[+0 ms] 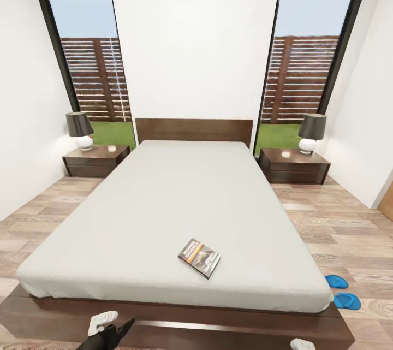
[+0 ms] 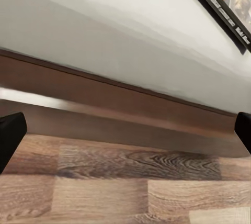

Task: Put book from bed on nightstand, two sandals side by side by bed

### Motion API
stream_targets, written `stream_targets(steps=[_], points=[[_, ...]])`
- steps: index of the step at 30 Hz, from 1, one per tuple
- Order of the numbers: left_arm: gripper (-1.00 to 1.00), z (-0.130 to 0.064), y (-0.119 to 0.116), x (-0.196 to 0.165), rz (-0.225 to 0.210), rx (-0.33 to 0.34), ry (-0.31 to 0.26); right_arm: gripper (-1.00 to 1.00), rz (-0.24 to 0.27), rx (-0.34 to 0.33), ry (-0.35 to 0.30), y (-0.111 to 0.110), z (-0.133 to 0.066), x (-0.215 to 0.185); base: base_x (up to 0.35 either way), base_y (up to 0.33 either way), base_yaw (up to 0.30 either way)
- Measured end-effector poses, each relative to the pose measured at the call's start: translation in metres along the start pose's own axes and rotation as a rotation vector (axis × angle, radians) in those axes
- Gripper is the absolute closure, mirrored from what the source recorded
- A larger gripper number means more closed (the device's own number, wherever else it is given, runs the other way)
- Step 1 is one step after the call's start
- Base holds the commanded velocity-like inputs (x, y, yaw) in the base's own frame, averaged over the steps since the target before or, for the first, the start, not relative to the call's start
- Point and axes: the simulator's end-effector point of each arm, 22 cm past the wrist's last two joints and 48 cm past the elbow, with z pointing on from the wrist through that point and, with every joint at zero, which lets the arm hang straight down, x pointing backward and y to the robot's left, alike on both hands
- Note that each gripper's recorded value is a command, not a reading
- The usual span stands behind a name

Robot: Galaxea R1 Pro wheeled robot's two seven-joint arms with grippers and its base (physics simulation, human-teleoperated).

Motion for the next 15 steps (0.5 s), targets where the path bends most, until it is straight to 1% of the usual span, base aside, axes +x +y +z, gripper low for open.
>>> stream_targets(steps=[15], points=[[-1.0,0.0001,-0.0001,-0.0001,-0.001,0.0,0.0,-1.0,0.001,0.0,-0.001,0.0,0.0,-0.0002,0.0,0.0,0.003]])
